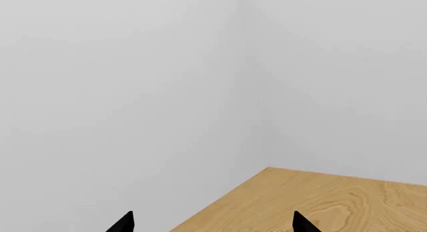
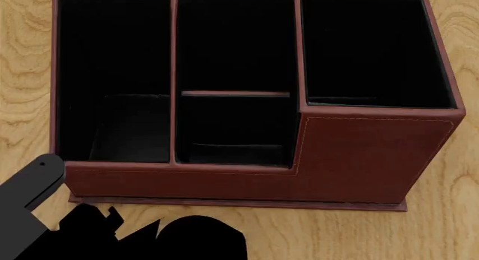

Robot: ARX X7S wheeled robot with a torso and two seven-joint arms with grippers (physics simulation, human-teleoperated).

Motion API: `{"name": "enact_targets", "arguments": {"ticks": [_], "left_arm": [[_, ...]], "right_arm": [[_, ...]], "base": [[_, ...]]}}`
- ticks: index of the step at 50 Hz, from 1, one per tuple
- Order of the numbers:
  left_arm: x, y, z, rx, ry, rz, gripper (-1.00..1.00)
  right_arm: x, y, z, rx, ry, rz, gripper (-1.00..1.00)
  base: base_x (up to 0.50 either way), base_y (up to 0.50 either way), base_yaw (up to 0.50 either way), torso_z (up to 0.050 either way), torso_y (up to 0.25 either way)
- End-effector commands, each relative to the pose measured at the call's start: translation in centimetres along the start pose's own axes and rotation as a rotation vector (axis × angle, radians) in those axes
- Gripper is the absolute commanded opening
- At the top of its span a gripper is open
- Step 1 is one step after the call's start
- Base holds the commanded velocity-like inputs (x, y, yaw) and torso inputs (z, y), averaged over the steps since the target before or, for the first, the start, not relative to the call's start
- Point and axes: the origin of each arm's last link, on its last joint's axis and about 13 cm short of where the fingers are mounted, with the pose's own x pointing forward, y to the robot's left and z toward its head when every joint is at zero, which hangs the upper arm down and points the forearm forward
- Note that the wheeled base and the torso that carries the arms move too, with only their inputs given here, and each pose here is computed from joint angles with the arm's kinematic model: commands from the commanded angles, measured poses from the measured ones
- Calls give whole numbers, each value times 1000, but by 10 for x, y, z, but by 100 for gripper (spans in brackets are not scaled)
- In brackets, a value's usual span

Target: Pick up the white mug and place it to the right of the caddy.

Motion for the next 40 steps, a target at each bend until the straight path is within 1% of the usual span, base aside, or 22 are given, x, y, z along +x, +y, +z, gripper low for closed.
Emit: {"name": "enact_targets", "arguments": {"ticks": [1, 22, 40], "left_arm": [[1, -1, -2, 3, 2, -3, 100], [0, -1, -5, 10, 9, -3, 100], [0, 0, -6, 10, 13, -2, 100]], "right_arm": [[7, 1, -2, 2, 15, 13, 100], [18, -1, -8, 19, 46, 19, 100], [27, 1, -17, 23, 79, 36, 100]], "base": [[0, 0, 0, 0, 0], [0, 0, 0, 0, 0], [0, 0, 0, 0, 0]]}}
